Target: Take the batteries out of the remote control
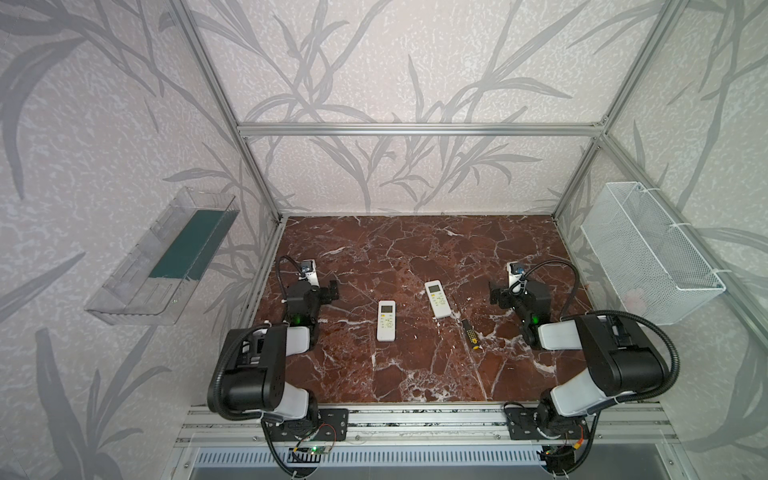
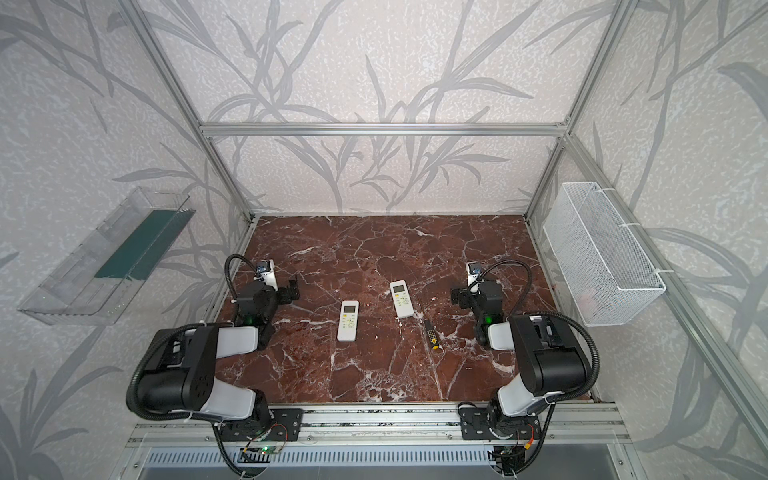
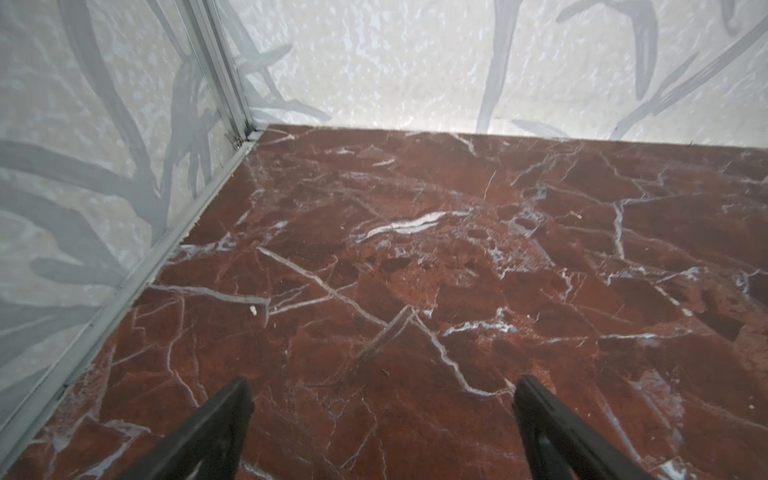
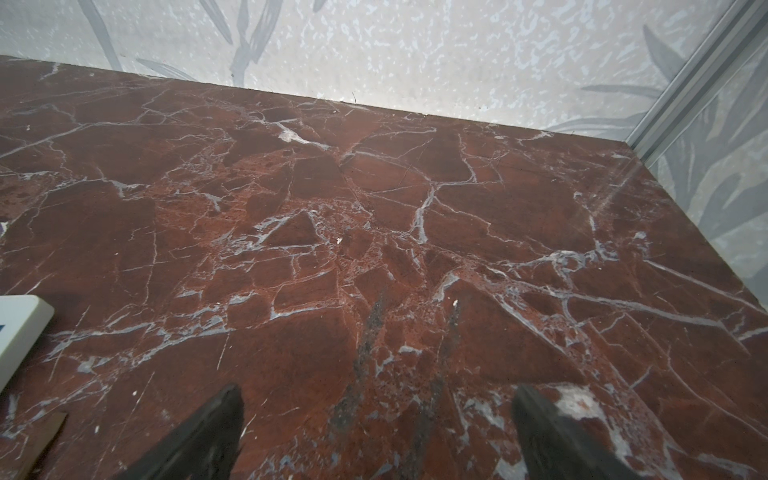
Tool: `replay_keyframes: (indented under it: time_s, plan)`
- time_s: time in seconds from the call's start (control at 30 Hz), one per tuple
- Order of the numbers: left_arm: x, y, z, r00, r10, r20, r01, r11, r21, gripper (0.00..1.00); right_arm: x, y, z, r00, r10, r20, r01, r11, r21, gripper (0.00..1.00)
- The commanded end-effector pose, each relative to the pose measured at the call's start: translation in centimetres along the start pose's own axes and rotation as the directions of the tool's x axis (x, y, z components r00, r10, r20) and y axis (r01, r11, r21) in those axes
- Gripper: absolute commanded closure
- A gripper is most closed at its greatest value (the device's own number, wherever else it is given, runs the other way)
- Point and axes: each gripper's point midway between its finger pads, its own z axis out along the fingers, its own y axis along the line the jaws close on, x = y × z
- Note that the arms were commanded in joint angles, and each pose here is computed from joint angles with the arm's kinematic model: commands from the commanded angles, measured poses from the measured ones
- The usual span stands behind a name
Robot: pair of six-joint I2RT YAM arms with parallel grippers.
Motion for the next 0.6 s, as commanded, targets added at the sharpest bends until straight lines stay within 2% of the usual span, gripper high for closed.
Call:
replay_keyframes:
  time_s: [0.0, 0.07, 0.2, 0.27, 0.4, 0.57]
  plan:
    - [-2.2, 0.8, -0.9, 1.0, -0.026, 0.013, 0.027, 0.998, -0.055, 0.01, -2.0, 0.7, -0.3, 0.997, -0.022, 0.068, 0.024, 0.999, -0.035, 0.01]
    - [-3.1, 1.4, -1.7, 0.998, -0.059, 0.027, 0.062, 0.993, -0.1, 0.01, -2.9, 0.4, -0.8, 0.998, -0.017, 0.06, 0.018, 1.0, -0.026, 0.01]
    - [-4.8, 2.2, -2.8, 0.982, -0.188, 0.019, 0.188, 0.964, -0.189, 0.01, -4.5, 0.2, -1.6, 0.997, -0.009, -0.074, 0.007, 1.0, -0.028, 0.04]
    - [-4.6, 1.3, -2.9, 0.97, -0.239, -0.052, 0.226, 0.955, -0.192, 0.01, -5.3, 0.3, -2.4, 0.994, 0.02, -0.11, -0.022, 1.0, -0.015, 0.06]
    - [-3.6, -2.2, -3.2, 0.956, -0.221, -0.195, 0.188, 0.966, -0.175, 0.01, -6.2, 2.0, -4.0, 0.985, 0.023, -0.17, -0.023, 1.0, 0.002, 0.06]
    - [-1.6, -4.9, -4.4, 0.906, -0.268, -0.327, 0.223, 0.96, -0.168, 0.01, -5.2, 5.3, -5.2, 0.956, 0.024, -0.292, -0.031, 0.999, -0.017, 0.06]
